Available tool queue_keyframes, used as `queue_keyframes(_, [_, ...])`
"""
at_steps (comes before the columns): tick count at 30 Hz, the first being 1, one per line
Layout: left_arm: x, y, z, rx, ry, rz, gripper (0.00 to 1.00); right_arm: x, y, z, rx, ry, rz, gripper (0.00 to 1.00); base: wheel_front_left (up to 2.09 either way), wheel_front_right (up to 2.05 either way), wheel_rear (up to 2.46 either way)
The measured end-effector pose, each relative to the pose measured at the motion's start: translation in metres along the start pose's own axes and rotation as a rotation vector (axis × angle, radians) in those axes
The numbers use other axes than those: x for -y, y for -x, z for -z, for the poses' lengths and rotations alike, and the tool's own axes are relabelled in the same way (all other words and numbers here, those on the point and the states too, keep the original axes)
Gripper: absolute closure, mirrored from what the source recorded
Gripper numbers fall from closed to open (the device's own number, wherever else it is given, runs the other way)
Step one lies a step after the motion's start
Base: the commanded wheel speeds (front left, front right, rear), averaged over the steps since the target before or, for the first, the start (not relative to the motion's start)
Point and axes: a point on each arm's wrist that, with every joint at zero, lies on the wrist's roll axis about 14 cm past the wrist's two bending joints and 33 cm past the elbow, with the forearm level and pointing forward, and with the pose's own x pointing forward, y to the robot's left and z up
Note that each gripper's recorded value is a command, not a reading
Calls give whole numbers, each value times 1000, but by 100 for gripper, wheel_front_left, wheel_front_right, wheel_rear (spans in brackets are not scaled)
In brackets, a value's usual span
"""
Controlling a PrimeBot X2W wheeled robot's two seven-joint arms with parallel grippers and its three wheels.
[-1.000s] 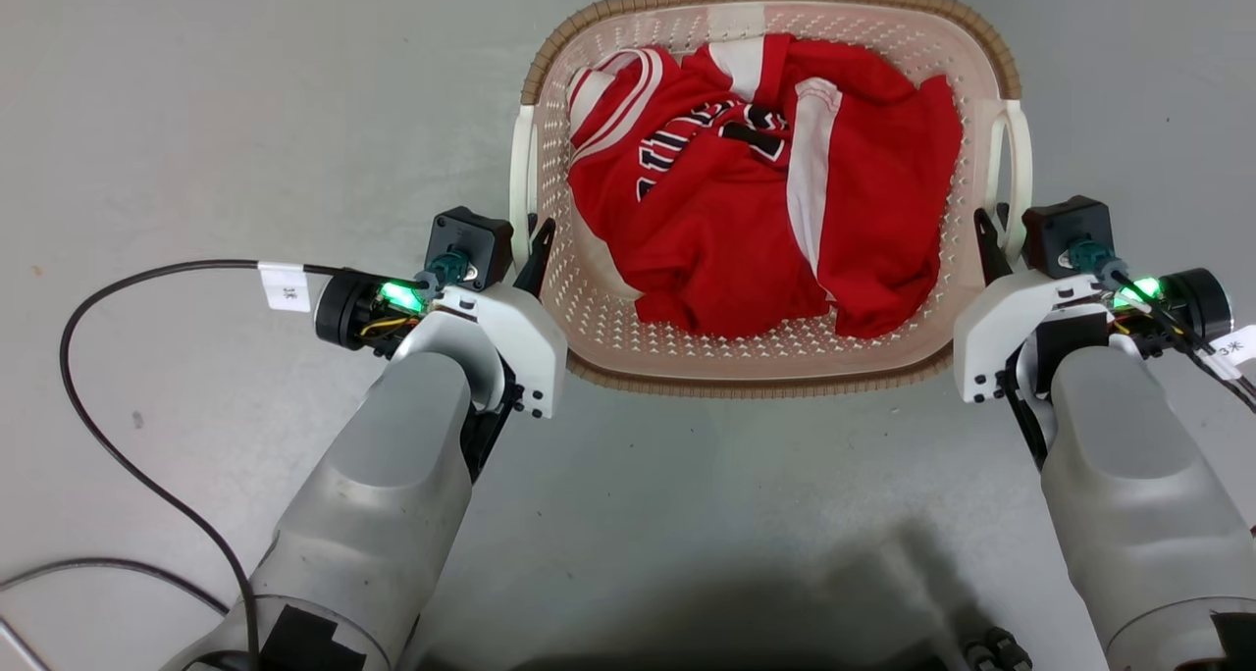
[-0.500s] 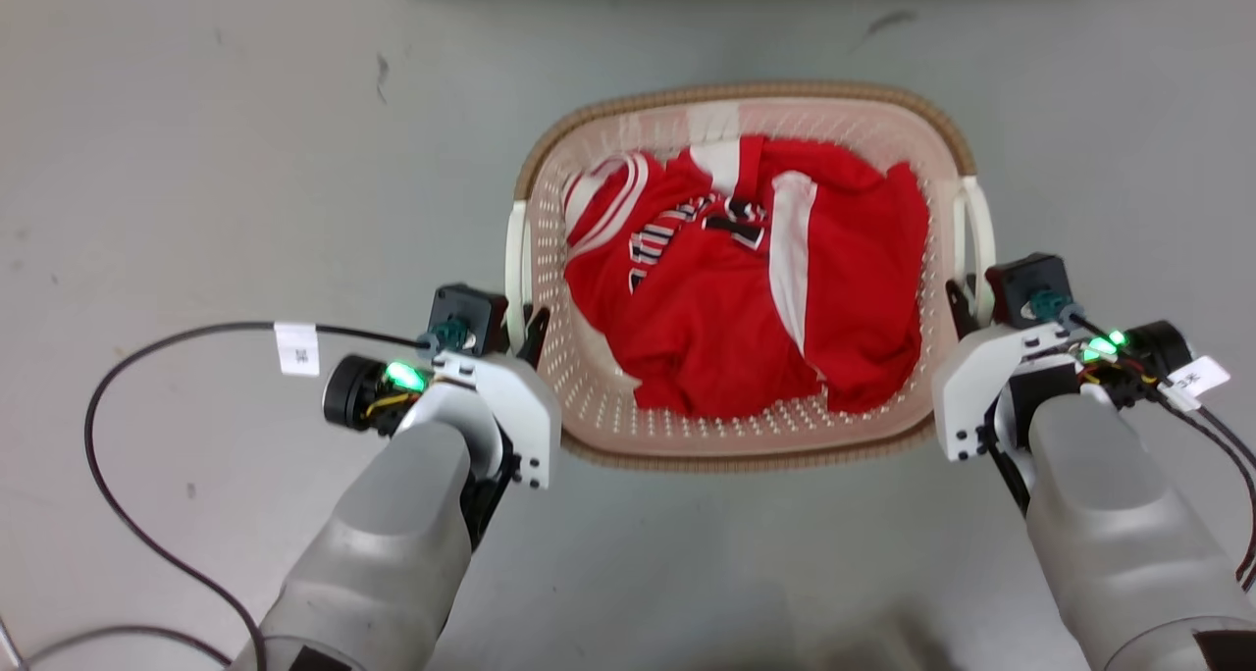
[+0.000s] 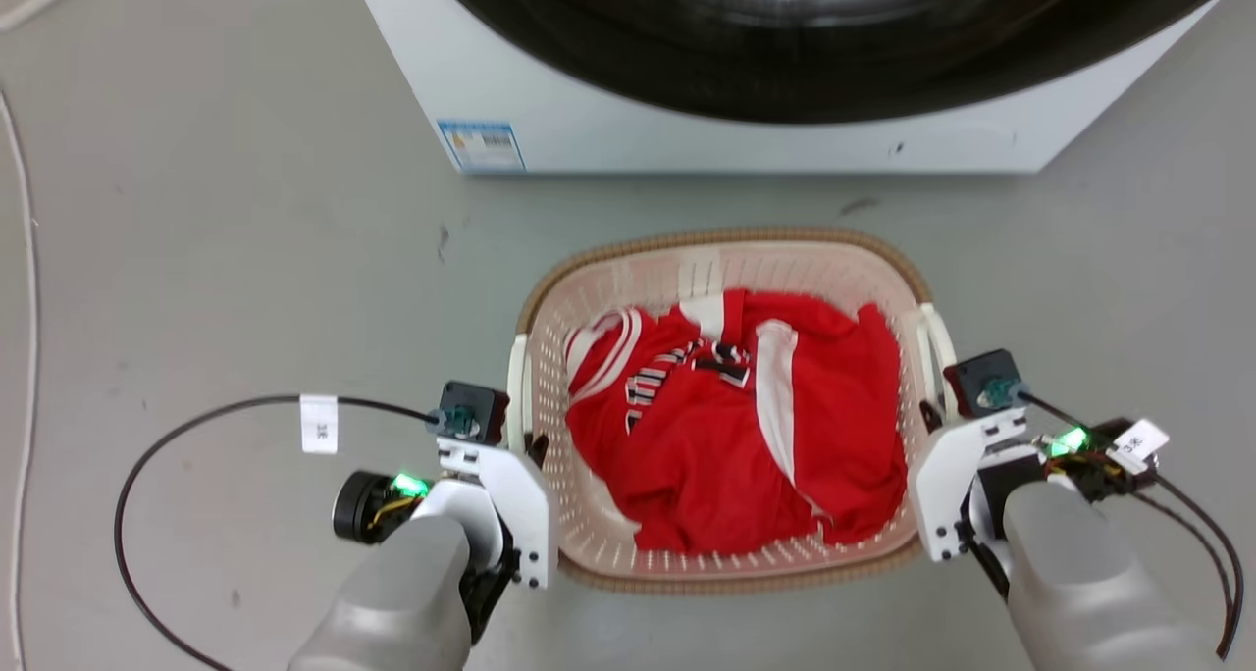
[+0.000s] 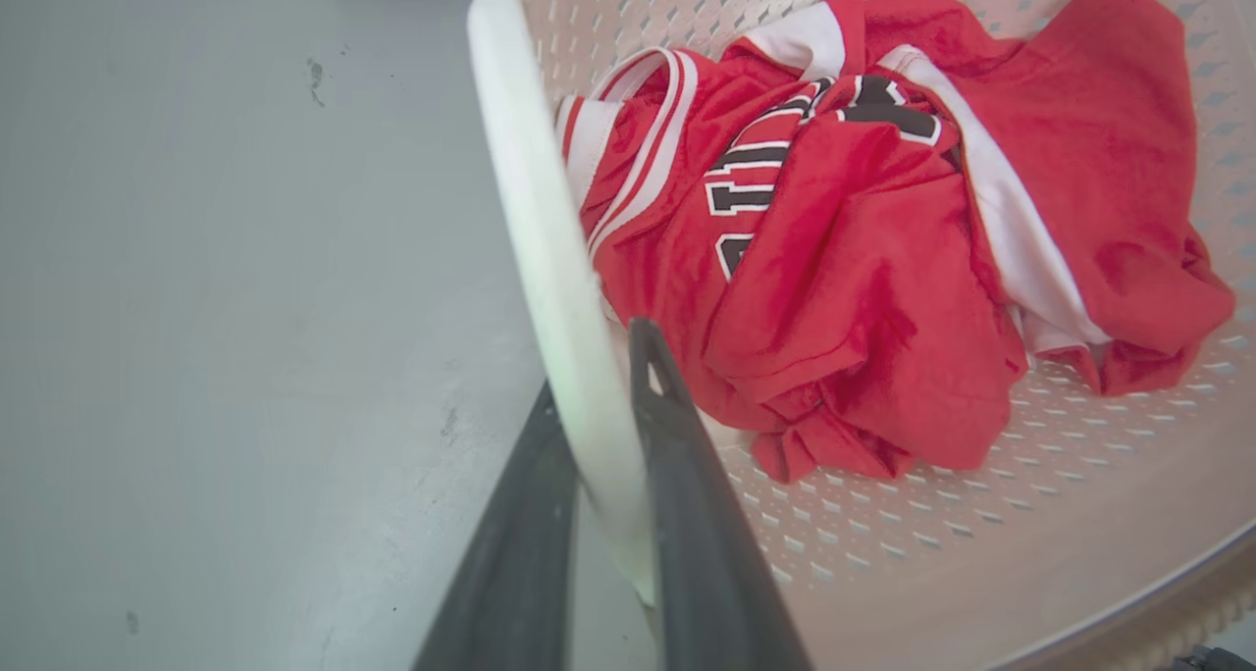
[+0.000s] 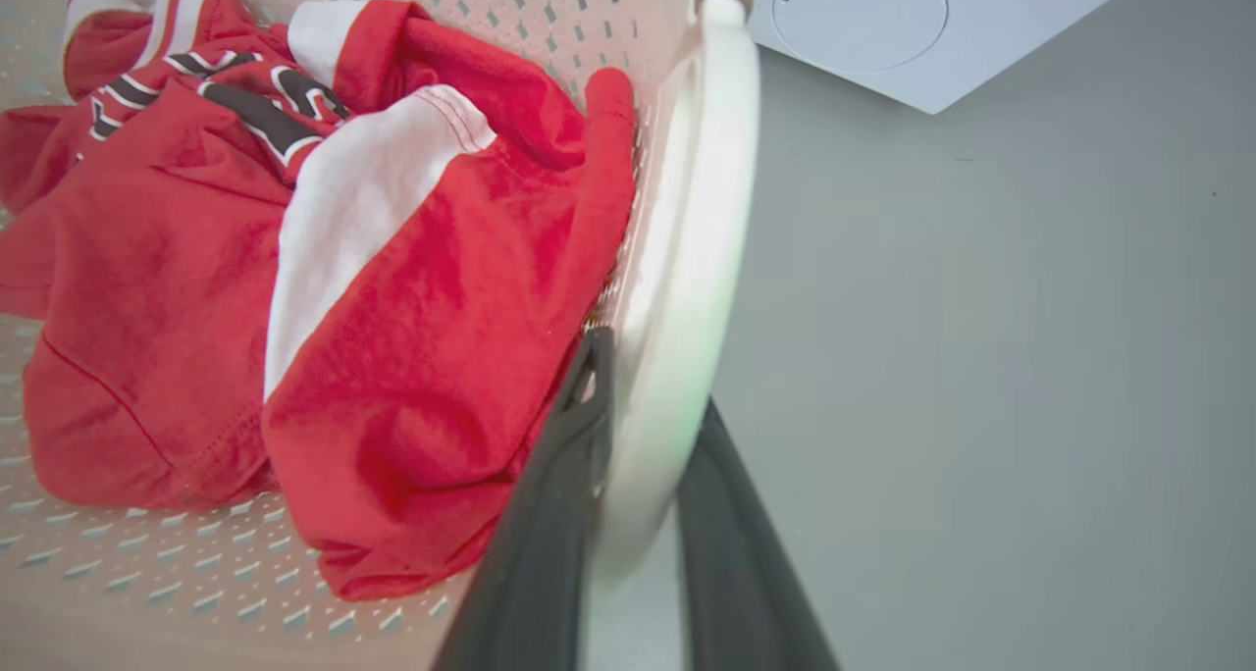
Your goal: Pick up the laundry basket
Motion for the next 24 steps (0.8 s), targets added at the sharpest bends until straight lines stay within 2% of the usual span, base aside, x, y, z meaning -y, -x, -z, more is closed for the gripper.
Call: queue_keyframes(24, [16, 85, 29, -57, 22, -11, 100, -40, 85, 15, -57, 8, -41, 100, 0, 0, 0])
